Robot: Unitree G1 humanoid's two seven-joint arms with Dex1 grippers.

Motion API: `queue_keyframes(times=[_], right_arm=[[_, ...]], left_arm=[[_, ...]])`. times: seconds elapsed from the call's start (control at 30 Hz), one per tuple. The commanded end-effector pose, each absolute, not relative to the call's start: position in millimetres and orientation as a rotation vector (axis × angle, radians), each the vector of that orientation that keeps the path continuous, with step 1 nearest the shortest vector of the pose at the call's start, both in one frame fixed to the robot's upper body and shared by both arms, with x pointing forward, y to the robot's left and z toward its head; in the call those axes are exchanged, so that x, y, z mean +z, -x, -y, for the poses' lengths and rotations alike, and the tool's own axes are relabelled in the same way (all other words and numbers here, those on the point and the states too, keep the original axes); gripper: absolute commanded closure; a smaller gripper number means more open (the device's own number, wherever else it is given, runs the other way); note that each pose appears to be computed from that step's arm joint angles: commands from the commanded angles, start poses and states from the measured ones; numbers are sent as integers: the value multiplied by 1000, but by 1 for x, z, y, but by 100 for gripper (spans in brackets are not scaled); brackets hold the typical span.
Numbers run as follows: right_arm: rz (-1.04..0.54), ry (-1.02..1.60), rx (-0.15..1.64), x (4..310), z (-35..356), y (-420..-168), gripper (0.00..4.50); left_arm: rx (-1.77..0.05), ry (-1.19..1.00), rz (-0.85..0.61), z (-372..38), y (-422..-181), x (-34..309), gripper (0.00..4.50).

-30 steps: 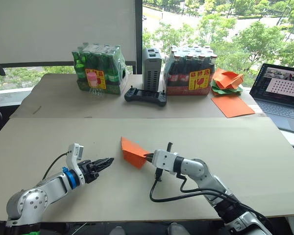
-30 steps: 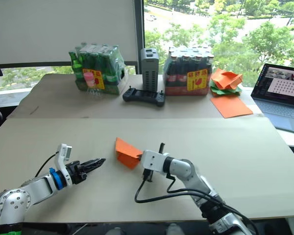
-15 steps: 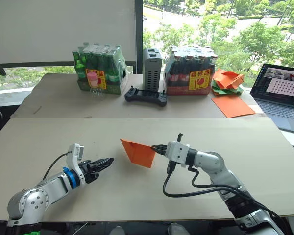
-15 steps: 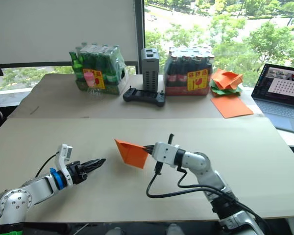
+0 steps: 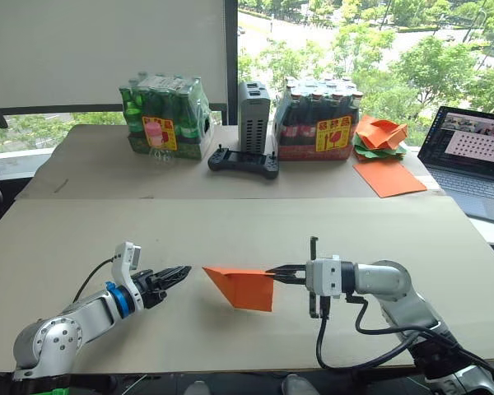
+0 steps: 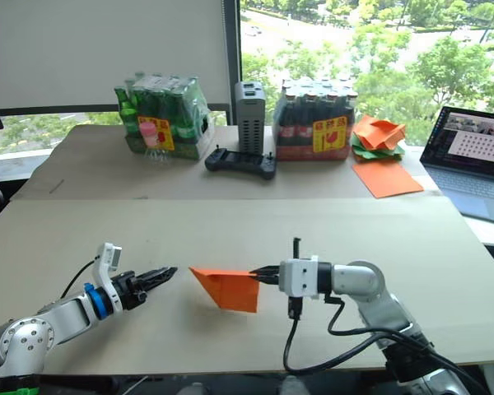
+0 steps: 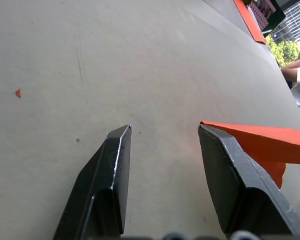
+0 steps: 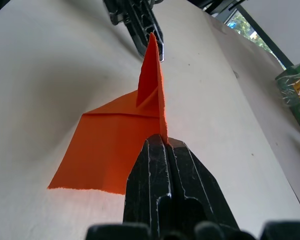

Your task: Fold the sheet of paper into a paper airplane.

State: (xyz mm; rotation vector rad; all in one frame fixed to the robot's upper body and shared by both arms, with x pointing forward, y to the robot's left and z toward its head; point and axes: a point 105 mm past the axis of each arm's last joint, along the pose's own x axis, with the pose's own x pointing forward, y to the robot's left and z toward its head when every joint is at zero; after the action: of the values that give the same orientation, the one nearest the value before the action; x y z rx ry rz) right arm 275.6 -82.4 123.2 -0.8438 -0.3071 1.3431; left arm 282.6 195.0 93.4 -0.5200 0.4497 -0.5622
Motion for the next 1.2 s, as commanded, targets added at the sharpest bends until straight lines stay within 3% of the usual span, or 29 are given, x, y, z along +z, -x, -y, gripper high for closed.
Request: queue_keyframes(times=[0.03, 0.2, 0.63, 0.67, 0.9, 1.0, 1.2], right_arm=[[371, 899, 1361, 122, 78, -275, 446], [392, 945, 1386, 114, 74, -274, 446], [412, 963, 1398, 111, 76, -272, 9], [413, 963, 1396, 111, 76, -272, 4], [397, 906, 1379, 113, 72, -271, 4], [384, 892, 1359, 114, 73, -273, 76], [376, 874, 1340, 115, 73, -274, 289]], left_arm=[[-575, 509, -421, -195, -285, 103, 225], [-582, 501, -412, -194, -285, 107, 225], [-676, 461, -372, -172, -297, 126, 225], [-685, 453, -368, -170, -299, 128, 225], [-779, 407, -359, -149, -302, 136, 225], [-840, 356, -371, -143, -294, 136, 225], [-897, 341, -386, -155, -278, 138, 225]])
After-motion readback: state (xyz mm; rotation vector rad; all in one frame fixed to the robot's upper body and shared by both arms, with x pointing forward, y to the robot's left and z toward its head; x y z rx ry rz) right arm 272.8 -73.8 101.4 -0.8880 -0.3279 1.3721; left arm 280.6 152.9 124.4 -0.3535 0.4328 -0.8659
